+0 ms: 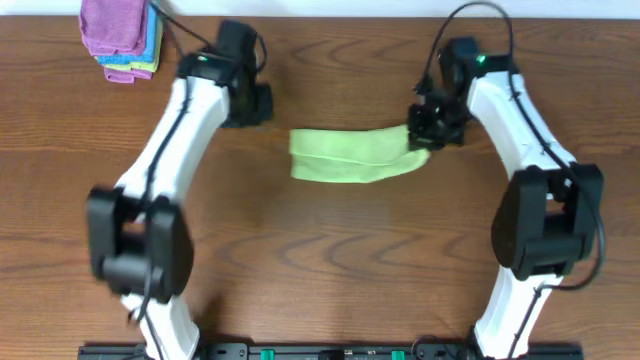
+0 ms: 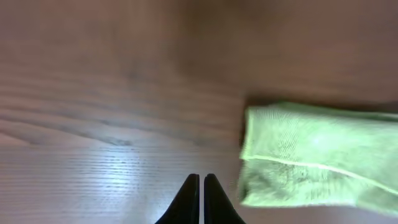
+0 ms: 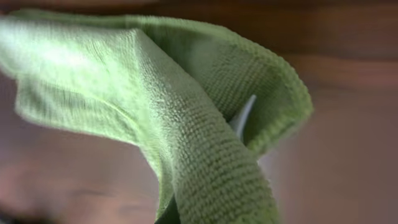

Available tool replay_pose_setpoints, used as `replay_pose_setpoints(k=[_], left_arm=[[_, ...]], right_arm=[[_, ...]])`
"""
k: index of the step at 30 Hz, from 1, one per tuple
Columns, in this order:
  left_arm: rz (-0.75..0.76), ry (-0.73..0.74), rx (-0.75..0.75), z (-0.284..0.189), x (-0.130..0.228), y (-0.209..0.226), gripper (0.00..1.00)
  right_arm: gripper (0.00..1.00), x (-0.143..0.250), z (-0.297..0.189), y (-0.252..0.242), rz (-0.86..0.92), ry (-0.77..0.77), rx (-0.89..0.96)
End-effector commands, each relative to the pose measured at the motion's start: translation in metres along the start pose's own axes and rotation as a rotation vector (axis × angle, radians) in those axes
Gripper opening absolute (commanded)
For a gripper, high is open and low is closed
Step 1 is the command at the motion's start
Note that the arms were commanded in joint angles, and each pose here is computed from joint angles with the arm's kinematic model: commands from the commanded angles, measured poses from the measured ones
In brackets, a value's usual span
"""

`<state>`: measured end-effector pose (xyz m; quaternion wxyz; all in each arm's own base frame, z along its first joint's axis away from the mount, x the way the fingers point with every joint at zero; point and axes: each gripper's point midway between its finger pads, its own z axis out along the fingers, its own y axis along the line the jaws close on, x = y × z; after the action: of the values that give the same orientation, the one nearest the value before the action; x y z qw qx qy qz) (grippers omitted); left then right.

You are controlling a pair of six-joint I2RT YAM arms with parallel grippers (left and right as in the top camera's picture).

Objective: Fold the cloth
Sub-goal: 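Grasp the cloth's right end with the right gripper and fold it leftward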

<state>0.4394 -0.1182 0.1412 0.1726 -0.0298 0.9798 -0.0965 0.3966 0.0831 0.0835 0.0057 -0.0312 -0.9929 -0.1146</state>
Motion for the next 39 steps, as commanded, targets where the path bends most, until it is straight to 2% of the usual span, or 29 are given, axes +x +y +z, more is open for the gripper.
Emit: replay_pose_setpoints(k=[1, 9, 18, 25, 35, 36, 37, 38, 39], left_arm=[[0.009, -0.127, 0.044, -0.059, -0.016, -0.01, 0.06], [0.011, -0.248, 0.076, -0.132, -0.01, -0.011, 0.06], [0.018, -0.324, 0.098, -0.181, 0.003, -0.011, 0.06], [0.02, -0.339, 0.102, -0.196, 0.011, -0.01, 0.06], [0.018, -0.325, 0.098, -0.195, 0.015, -0.009, 0.06], [0.018, -0.325, 0.098, -0.195, 0.015, -0.009, 0.06], [0.018, -0.325, 0.098, -0.195, 0.015, -0.009, 0.07], [0.018, -0.326, 0.098, -0.195, 0.015, -0.009, 0.07], [0.018, -0.326, 0.098, -0.195, 0.015, -0.009, 0.07]], right_arm=[[0.01, -0.016, -0.037, -0.039, 0.02, -0.128, 0.327], [0.01, -0.025, -0.02, 0.006, -0.139, -0.188, 0.423], [0.01, -0.013, 0.042, 0.058, -0.331, -0.114, 0.435], [0.01, -0.005, 0.058, 0.088, -0.443, -0.123, 0.442], [0.02, 0.004, 0.078, 0.096, -0.491, -0.079, 0.447], [0.22, 0.006, 0.081, 0.098, -0.495, -0.072, 0.44], [0.48, 0.008, 0.084, 0.1, -0.497, -0.063, 0.427], [0.55, 0.012, 0.088, 0.105, -0.507, -0.047, 0.396], [0.57, 0.016, 0.092, 0.111, -0.523, -0.028, 0.356]])
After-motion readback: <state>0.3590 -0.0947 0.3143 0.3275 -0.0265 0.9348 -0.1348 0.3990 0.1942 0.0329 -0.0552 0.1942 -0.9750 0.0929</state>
